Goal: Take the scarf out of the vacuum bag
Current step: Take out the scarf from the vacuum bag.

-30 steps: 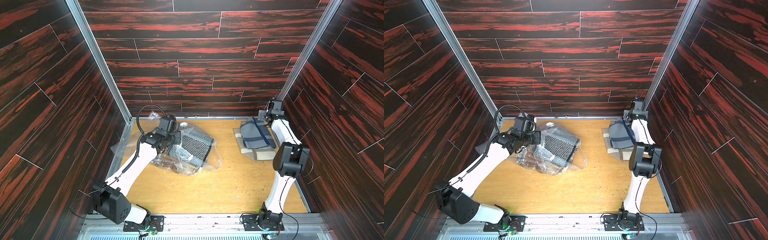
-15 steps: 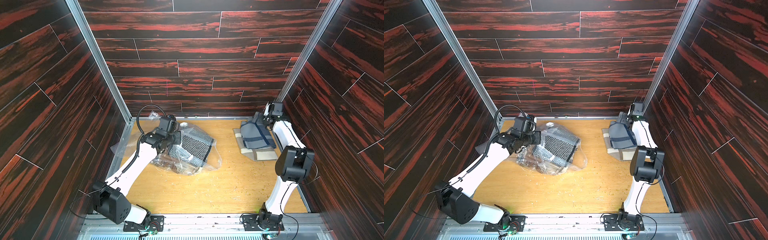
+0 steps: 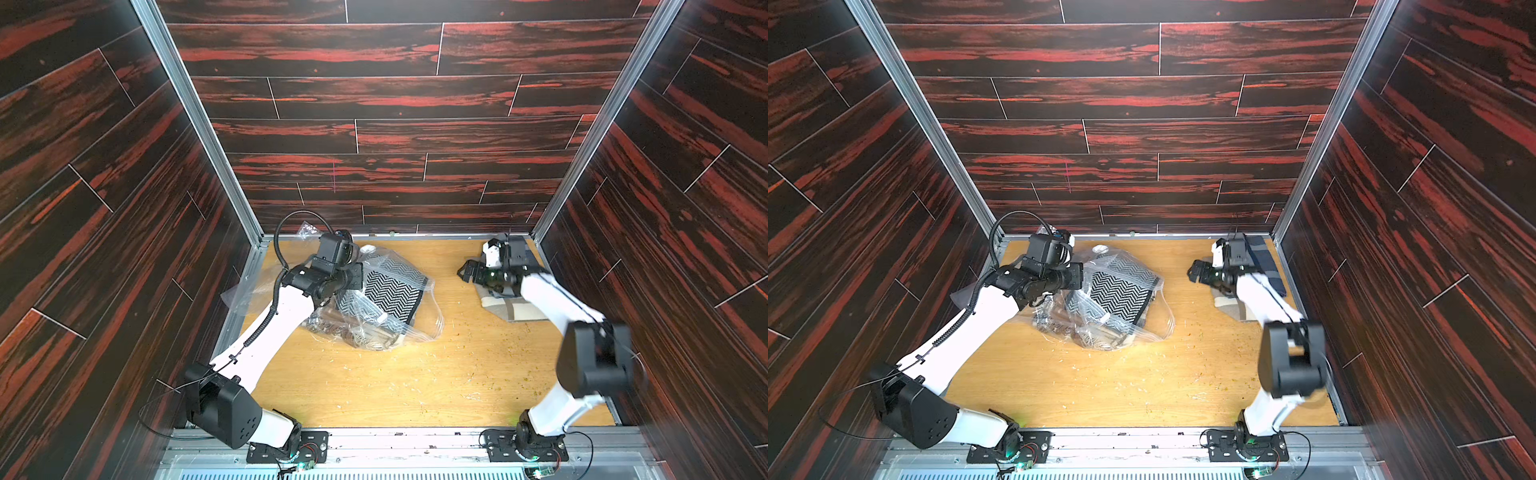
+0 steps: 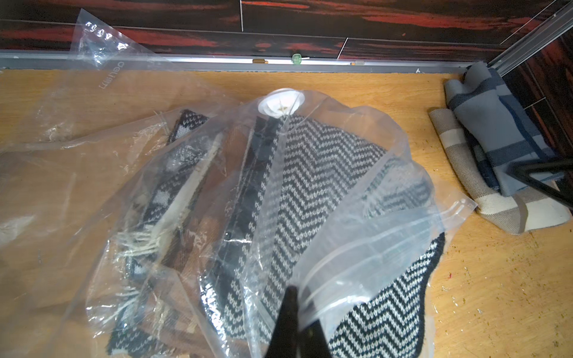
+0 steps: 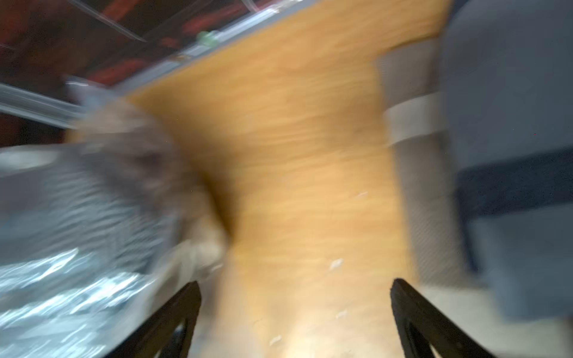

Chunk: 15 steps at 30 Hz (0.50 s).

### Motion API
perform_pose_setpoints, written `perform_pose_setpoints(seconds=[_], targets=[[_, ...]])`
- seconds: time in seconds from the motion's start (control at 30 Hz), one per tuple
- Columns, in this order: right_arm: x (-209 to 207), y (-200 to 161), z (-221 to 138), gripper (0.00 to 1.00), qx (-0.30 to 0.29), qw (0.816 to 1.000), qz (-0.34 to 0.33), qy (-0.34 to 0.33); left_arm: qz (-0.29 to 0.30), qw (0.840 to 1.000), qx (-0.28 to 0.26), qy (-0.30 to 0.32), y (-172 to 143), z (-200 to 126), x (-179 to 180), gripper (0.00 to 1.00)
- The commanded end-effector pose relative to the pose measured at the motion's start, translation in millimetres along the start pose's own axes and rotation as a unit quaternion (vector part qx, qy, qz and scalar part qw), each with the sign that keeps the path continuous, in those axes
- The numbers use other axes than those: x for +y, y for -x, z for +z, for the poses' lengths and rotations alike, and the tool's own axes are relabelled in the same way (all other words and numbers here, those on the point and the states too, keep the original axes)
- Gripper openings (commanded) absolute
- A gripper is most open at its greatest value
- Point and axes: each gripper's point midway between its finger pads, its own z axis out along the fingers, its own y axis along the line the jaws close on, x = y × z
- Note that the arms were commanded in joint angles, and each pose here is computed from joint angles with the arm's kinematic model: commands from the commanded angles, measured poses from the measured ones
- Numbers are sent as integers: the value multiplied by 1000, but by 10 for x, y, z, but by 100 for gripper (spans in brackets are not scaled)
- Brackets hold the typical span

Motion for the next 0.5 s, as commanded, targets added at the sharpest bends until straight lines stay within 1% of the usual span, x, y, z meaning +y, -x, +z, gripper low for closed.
perform_pose_setpoints(seconds=[0.0,0.17,0.27,0.37,0.47], targets=[[397,-147,-179,98,-14,995,28,99,19,999,-30,-13,97,-228,-133,0],[734,-505,-533,97,-21,983,36,180,59,997,-40,-32,91,-381,-454,0],[821,-712,-698,95,-22,976,50,213,82,995,-34,-36,23,-432,-622,0],[938,-916,-787,94,-15,970,50,238,95,994,-36,-40,-42,-483,-746,0],[1144,-1103,-826,94,-8,961,43,275,101,993,-35,-51,-112,-500,-836,0]])
